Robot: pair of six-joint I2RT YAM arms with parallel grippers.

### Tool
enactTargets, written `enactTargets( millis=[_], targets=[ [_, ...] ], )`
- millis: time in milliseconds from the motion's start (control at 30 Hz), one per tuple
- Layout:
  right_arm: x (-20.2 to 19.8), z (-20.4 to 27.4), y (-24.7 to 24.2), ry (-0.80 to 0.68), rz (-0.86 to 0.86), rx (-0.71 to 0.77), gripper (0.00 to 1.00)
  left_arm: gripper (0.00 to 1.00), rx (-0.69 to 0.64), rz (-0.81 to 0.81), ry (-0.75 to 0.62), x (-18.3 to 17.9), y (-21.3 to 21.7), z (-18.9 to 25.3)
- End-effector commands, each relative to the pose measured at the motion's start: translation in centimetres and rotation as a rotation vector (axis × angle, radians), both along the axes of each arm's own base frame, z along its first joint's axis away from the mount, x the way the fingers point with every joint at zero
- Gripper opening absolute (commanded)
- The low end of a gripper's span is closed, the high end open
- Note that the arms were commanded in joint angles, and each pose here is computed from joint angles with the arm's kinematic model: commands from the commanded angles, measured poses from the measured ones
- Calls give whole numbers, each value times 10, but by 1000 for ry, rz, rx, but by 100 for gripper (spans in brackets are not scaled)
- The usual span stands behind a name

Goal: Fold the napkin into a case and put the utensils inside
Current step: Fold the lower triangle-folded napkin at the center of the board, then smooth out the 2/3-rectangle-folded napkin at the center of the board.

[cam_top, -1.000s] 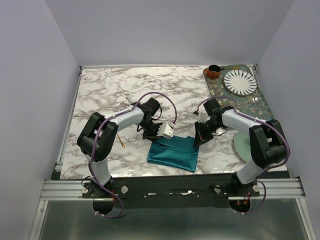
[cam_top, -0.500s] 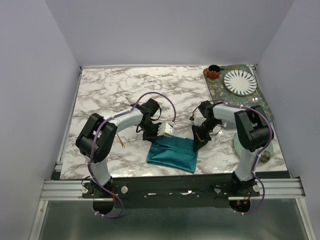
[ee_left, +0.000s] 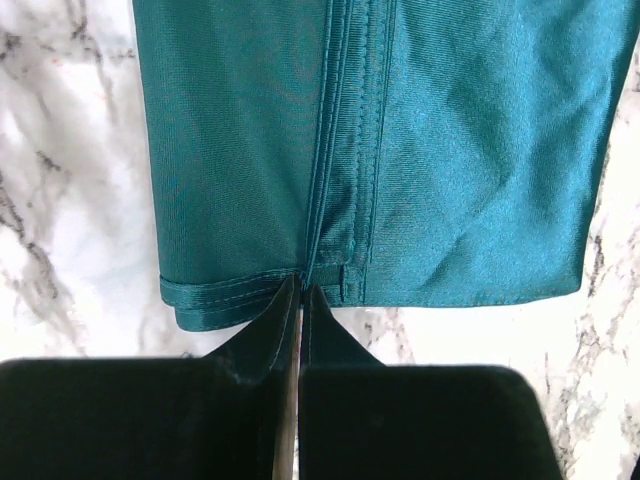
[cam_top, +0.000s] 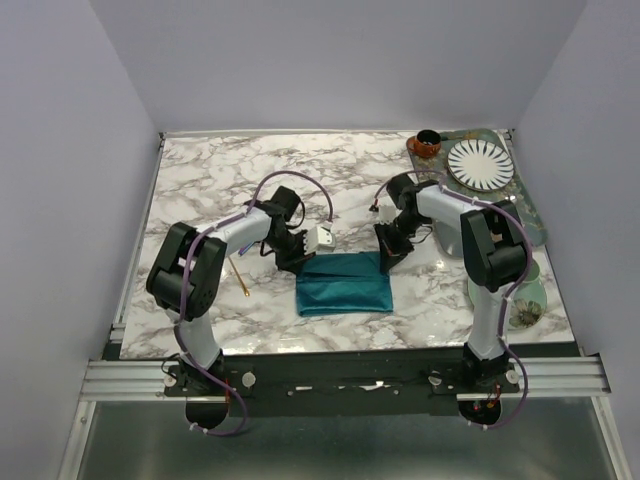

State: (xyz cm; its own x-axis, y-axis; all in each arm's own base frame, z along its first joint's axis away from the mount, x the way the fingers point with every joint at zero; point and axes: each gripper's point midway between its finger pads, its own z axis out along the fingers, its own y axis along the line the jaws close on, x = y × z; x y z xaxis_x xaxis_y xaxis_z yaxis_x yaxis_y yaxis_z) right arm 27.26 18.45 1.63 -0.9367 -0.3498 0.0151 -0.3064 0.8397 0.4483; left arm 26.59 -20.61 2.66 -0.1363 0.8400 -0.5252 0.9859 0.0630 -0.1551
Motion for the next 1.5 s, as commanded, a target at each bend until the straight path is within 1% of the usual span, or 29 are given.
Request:
enactTargets(
  millis=[0, 100, 133, 200, 233, 300, 367, 400, 433, 467, 533, 567, 667, 700, 733, 767, 833, 867, 933, 1033, 1167, 1300, 1333, 1367, 1433, 1467],
  targets=[
    [33, -14, -18, -156, 78, -95, 1, 6, 19, 35, -7, 10, 3, 1],
    [28, -5, -18, -174, 96, -78, 0, 10, 3, 15, -2, 5, 1, 6],
    [26, 0, -18, -187, 101, -72, 0, 17, -2, 6, -1, -1, 3, 10],
    [23, 0, -18, -208, 127, -67, 0, 26, -15, -18, 1, -10, 3, 17],
    [17, -3, -20, -201, 138, -72, 0, 32, -33, -36, -22, -11, 2, 25],
    [17, -5, -18, -225, 160, -69, 1, 33, -70, -24, -26, -12, -3, 37],
    [17, -9, -18, -233, 172, -70, 1, 36, -126, 48, -34, -4, -12, 56],
    [19, -9, -17, -247, 174, -67, 1, 37, -171, 82, -23, -1, -19, 65],
    [20, -10, -18, -254, 176, -70, 1, 38, -226, 122, -59, 11, -28, 78],
    [19, -11, -19, -256, 179, -74, 1, 38, -250, 257, 9, 13, -34, 84],
    [22, -9, -19, -286, 184, -69, 1, 39, -331, 386, 24, 31, -49, 95],
    [21, -10, -20, -289, 188, -70, 0, 40, -354, 496, 117, 31, -55, 98],
    [25, -6, -19, -330, 196, -60, 0, 44, -452, 615, 253, 37, -75, 98],
    [26, -7, -20, -354, 203, -57, 1, 43, -525, 755, 429, 40, -90, 90],
    [26, -8, -20, -356, 202, -58, 0, 42, -556, 776, 465, 42, -95, 90],
    [26, -9, -20, -355, 202, -62, 0, 40, -620, 816, 533, 49, -104, 95],
    [26, -10, -21, -362, 203, -63, 0, 37, -644, 854, 618, 47, -108, 87],
    [24, -12, -22, -359, 205, -66, 1, 34, -685, 884, 669, 54, -114, 88],
    [24, -13, -23, -368, 205, -68, 1, 31, -699, 925, 722, 55, -116, 78],
    [22, -12, -22, -373, 208, -59, 0, 27, -689, 971, 753, 60, -118, 58],
    [23, -12, -23, -377, 214, -58, 1, 23, -590, 1066, 802, 59, -109, 15],
    [23, -2, -21, -377, 208, -50, 1, 21, -520, 1107, 820, 52, -100, -11],
    [23, 5, -20, -364, 201, -47, 2, 21, -512, 1105, 812, 51, -98, -15],
    [20, 9, -17, -346, 196, -29, 8, 20, -492, 1122, 819, 50, -95, -21],
    [14, 22, -16, -308, 160, -17, 15, 20, -477, 1132, 817, 48, -91, -27],
    [14, 29, -12, -301, 148, 5, 22, 20, -448, 1143, 820, 45, -87, -34]
  ],
)
